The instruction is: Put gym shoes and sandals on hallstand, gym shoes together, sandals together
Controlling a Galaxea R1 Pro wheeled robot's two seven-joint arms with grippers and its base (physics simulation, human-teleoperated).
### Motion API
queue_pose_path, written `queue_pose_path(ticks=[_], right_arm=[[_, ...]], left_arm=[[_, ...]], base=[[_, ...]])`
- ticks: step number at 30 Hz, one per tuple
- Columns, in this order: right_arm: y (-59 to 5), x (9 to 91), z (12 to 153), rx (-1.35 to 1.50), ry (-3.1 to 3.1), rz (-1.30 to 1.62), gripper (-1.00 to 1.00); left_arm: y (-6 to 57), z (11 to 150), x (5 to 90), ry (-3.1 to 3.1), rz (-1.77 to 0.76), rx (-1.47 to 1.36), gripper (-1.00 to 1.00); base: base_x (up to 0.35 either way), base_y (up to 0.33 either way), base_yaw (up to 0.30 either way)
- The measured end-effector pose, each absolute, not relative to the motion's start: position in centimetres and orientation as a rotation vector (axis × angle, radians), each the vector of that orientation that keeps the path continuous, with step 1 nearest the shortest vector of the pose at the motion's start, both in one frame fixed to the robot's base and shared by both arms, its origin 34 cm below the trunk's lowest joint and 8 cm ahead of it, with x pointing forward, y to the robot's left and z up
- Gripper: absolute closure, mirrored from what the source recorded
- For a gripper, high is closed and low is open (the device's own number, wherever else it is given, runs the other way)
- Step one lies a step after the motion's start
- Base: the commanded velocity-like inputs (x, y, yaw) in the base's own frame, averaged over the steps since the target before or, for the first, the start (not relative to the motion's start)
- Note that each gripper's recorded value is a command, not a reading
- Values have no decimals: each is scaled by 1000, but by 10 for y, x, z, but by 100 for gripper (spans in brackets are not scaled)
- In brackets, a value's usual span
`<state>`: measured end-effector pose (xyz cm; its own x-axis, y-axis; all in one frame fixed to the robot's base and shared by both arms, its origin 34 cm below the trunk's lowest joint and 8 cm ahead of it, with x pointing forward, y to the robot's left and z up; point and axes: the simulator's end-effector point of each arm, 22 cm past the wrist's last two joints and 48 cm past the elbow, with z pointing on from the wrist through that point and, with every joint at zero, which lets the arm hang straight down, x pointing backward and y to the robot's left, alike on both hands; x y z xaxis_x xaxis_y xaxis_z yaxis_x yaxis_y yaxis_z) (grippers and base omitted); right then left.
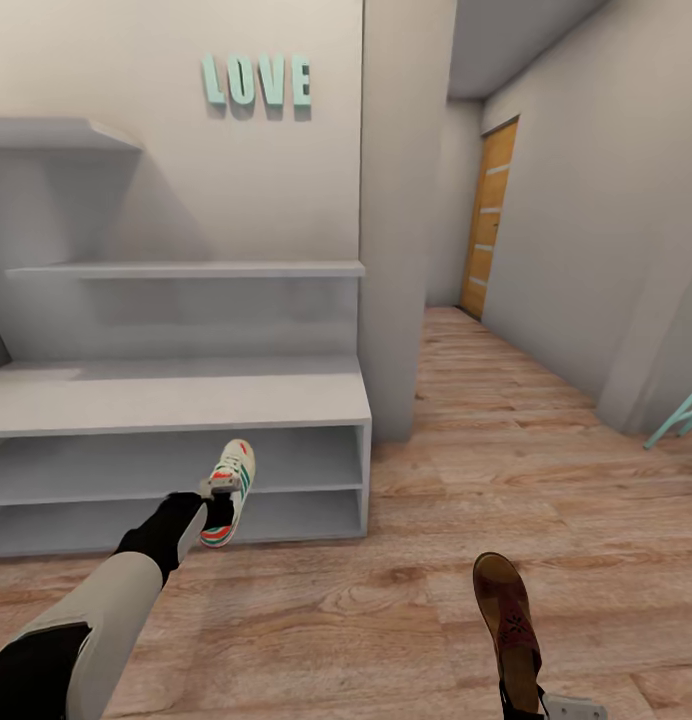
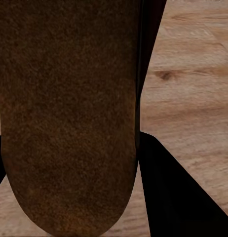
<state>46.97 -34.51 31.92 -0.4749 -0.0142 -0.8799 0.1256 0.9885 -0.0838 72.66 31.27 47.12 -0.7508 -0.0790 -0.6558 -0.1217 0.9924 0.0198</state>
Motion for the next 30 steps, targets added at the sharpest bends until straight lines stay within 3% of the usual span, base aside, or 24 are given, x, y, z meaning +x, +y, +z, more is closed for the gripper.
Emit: queue_pose_path(ticks=[14, 30], right_arm=[[-345, 470, 320, 78, 2058, -164, 100], [-338, 470, 318, 77, 2062, -153, 100]], left_arm=[[313, 471, 726, 2423, 79, -141, 100], [312, 470, 727, 2415, 78, -132, 100]], base=[[312, 0, 0], [26, 0, 0]])
